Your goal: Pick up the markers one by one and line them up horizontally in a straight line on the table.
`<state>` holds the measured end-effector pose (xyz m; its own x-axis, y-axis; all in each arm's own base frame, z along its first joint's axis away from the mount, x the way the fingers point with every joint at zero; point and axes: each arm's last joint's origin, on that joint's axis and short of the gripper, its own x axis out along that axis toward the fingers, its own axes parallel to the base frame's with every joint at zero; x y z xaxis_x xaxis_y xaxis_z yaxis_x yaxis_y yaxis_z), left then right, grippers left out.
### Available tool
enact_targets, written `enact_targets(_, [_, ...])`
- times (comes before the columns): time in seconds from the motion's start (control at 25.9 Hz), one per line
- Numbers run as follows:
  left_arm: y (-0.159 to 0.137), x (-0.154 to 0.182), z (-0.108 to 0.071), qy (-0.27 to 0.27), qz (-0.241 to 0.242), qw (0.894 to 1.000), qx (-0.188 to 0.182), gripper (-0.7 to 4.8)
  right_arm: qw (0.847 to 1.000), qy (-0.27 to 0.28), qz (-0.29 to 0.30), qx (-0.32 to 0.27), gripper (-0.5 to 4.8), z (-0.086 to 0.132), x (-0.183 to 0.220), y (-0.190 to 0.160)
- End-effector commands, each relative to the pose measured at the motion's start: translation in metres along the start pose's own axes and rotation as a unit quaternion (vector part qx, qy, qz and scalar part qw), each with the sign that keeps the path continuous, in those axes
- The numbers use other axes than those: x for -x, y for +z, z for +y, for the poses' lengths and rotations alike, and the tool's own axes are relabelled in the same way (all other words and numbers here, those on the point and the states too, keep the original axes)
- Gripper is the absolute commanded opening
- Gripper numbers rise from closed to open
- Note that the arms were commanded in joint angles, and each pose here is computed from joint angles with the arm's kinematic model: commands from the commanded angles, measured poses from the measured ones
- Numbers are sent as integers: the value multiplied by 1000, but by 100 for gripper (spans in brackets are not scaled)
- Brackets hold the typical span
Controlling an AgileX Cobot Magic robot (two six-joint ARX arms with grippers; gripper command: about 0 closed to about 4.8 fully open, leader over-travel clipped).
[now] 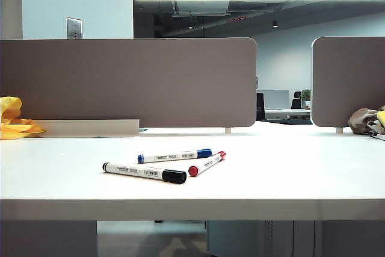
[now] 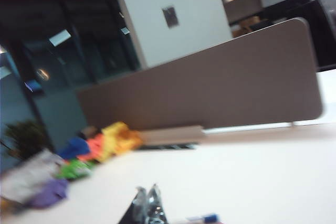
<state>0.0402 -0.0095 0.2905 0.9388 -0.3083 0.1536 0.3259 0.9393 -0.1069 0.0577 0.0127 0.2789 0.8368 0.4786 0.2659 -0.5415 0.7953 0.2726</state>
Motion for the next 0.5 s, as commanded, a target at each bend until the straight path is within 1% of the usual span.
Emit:
enact_targets(0.04, [19,4,-4,2,36,999,-15,-5,995,-33,82,43,-2,4,-4,15])
enact_targets(0.15, [32,-1,-5,7,76,997,-4,-5,988,-43,132,66,-2,5,-15,31])
enact_targets(0.19, [37,-11,-3,5,118,993,9,-5,984,-45,163,59,-1,3,-27,42])
enact_targets(0.23, [40,-24,-1,-10,159,987,24,-5,980,-38,192,39,-1,-1,-40,50])
enact_targets(0.27, [41,-33,0,-21,185,982,34,-5,976,-32,213,24,-1,-4,-49,54])
enact_targets(0.35, [42,-49,4,-37,222,973,51,-5,969,-20,248,-5,-1,-9,-65,62])
enact_targets(0.39, [42,-61,6,-51,245,966,64,-5,965,-13,262,-17,-1,-12,-73,65])
enact_targets(0.42, [42,-80,9,-75,276,955,85,-5,956,3,290,-41,-1,-18,-91,70])
enact_targets(0.5, [41,-102,14,-93,309,939,118,-5,945,22,320,-65,-1,-24,-114,72])
